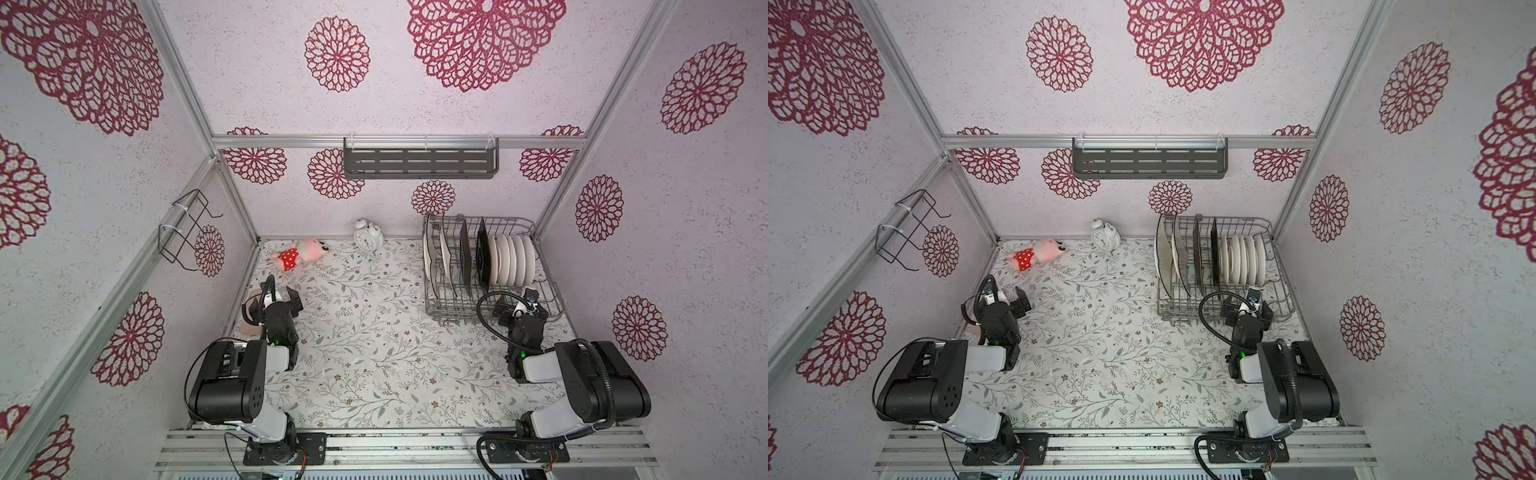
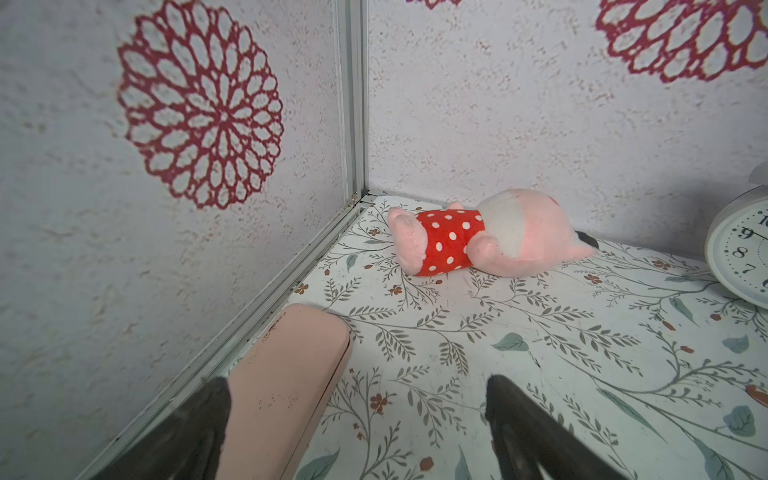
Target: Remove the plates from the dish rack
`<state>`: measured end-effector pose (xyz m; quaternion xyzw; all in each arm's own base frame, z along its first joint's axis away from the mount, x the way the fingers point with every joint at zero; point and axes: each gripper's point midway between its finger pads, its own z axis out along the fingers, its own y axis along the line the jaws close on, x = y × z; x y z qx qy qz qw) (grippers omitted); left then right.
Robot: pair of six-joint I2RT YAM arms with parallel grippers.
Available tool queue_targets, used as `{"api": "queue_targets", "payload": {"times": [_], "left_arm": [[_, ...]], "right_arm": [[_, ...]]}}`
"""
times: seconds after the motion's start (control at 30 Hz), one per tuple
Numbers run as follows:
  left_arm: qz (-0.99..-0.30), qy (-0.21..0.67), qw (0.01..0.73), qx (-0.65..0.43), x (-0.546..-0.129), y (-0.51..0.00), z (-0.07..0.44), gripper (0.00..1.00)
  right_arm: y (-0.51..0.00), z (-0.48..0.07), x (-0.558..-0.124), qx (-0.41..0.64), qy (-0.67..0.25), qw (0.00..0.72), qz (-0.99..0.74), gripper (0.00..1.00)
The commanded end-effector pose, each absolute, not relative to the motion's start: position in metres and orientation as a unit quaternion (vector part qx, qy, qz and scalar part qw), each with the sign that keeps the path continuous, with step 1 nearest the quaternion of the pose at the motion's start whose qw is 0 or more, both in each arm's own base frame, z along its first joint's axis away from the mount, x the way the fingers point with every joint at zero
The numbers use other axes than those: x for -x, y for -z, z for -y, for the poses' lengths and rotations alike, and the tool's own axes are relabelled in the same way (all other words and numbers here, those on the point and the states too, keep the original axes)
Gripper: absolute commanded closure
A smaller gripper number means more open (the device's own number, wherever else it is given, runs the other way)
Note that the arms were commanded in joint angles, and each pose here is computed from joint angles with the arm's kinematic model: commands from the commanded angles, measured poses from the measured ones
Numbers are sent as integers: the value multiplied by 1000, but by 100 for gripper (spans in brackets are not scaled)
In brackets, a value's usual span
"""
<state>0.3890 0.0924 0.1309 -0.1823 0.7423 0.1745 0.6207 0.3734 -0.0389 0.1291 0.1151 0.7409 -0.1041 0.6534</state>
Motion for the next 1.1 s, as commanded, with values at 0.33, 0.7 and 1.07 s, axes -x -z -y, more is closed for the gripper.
{"api": "queue_targets", "payload": {"times": [0.33,0.7,1.07], "left_arm": [[-741,-179,620,182,-387,-130,-94,3],[-743,-178,619,184,-387,-129,-95,3],[-743,-179,618,185,-387,-129,-95,3]], "right_arm": [[-117,43,-368,-118,118,637,-752,1],[-117,43,-368,-119,118,637,-753,1],[-117,44,-369,-119,119,637,-752,1]]}}
